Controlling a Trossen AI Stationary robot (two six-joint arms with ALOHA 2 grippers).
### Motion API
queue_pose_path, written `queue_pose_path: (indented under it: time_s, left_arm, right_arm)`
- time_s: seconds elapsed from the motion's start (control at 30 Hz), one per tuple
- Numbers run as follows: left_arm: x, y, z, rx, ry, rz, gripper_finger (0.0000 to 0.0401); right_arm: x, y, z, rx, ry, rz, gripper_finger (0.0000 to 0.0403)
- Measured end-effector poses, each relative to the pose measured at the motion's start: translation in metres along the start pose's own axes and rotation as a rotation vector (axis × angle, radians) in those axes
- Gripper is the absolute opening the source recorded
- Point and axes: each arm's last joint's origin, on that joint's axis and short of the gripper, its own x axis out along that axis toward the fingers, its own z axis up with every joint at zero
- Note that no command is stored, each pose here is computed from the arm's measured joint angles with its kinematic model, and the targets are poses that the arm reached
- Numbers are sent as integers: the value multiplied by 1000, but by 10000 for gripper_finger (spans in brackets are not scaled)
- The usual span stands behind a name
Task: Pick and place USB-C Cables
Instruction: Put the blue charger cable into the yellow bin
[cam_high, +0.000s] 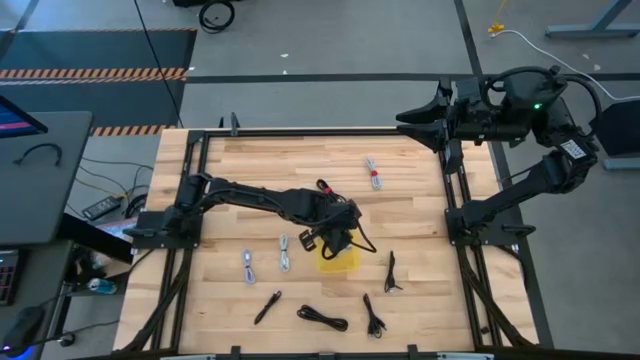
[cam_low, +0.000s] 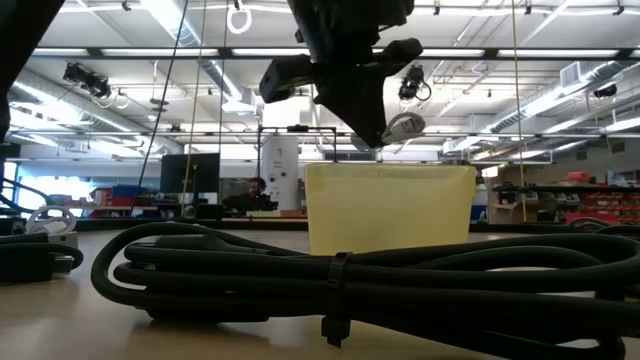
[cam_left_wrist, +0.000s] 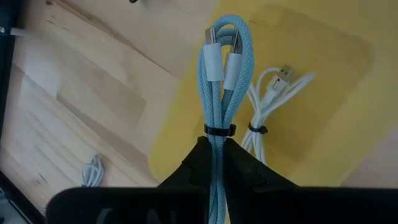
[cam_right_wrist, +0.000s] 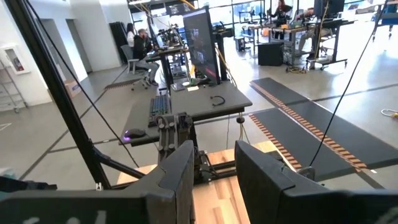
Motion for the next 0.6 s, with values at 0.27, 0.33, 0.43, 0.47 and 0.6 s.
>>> queue_pose_path:
  time_s: [0.27,0.33,0.43,0.47,0.6]
  left_arm:
    - [19,-10,-2,-72,22,-116,21]
    - [22,-12,-3,-73,30,-124,21]
    - [27,-9,-2,-80,18,-103,21]
    - [28,-11,-3,-84,27,-116,21]
    - [34,-13,-3,-89,39,-133,21]
  right_arm:
    - [0,0,-1,-2,10,-1,123]
    - [0,0,-2,-4,21,0,123]
    - [1,0,-3,-6,35,-2,123]
    - [1,0,-3,-6,35,-1,123]
    - [1,0,-4,-7,41,1,123]
